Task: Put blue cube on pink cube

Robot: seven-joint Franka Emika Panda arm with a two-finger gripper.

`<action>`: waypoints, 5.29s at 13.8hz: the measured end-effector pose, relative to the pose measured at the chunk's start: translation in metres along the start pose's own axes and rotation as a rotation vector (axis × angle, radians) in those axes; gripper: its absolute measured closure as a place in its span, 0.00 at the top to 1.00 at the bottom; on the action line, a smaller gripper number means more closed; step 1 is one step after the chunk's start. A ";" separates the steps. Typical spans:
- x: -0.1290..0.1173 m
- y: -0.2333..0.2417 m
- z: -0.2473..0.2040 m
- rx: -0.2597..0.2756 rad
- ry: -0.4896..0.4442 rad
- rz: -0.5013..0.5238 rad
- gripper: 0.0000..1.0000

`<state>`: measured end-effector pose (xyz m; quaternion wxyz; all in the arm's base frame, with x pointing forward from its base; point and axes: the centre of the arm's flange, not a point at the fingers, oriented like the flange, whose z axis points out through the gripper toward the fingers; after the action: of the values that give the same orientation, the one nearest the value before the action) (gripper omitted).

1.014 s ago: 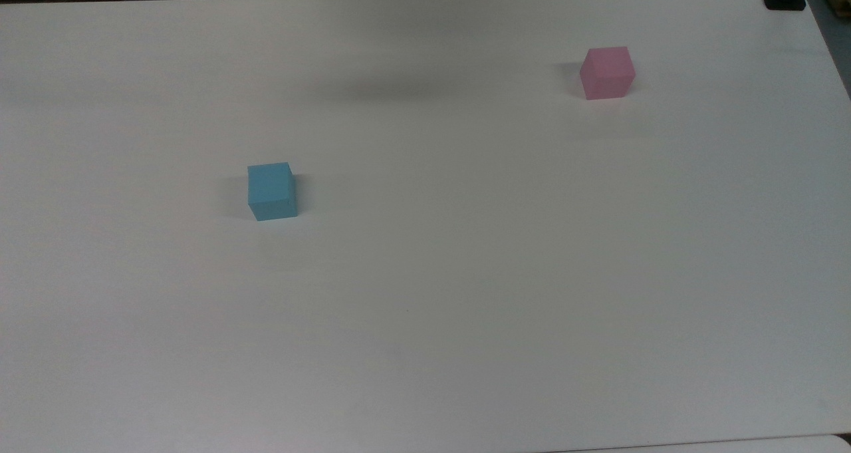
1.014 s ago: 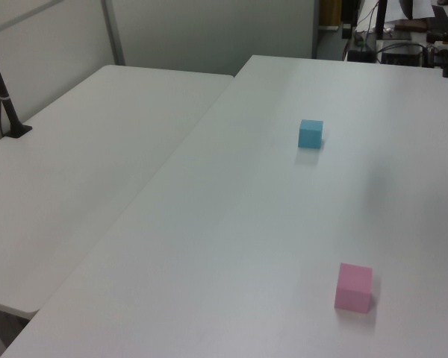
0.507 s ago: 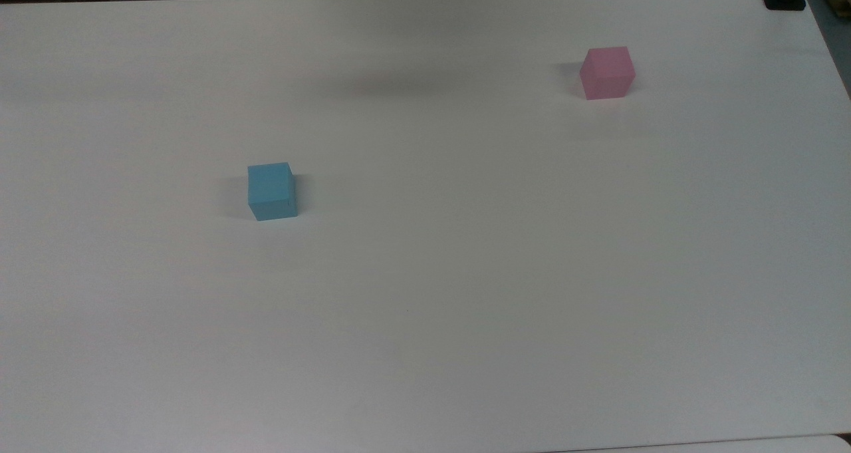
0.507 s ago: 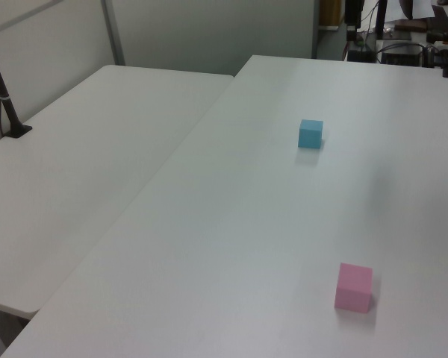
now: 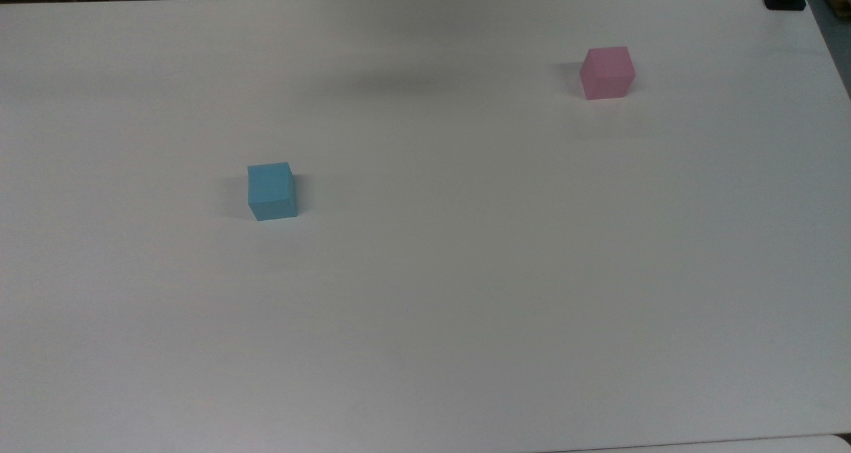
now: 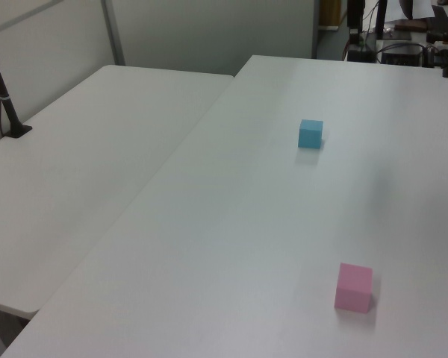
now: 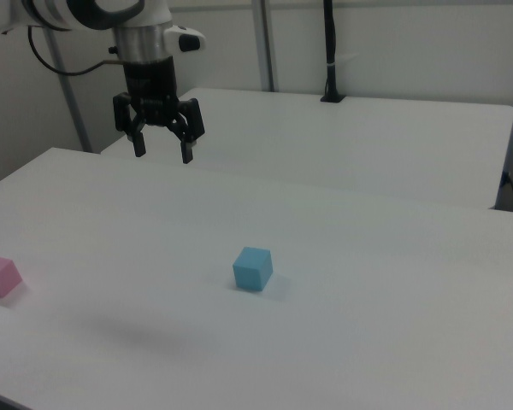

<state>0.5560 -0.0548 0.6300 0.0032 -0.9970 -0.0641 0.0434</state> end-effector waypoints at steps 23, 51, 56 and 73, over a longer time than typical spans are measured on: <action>0.063 0.071 0.102 -0.054 0.189 0.037 1.00; 0.103 0.057 0.280 -0.083 0.121 0.037 0.58; 0.093 0.049 0.215 -0.092 0.159 0.044 0.58; -0.068 -0.303 0.055 -0.003 0.001 0.109 0.55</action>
<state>0.4456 0.2374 0.5846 -0.0007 -0.9990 -0.0098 0.0427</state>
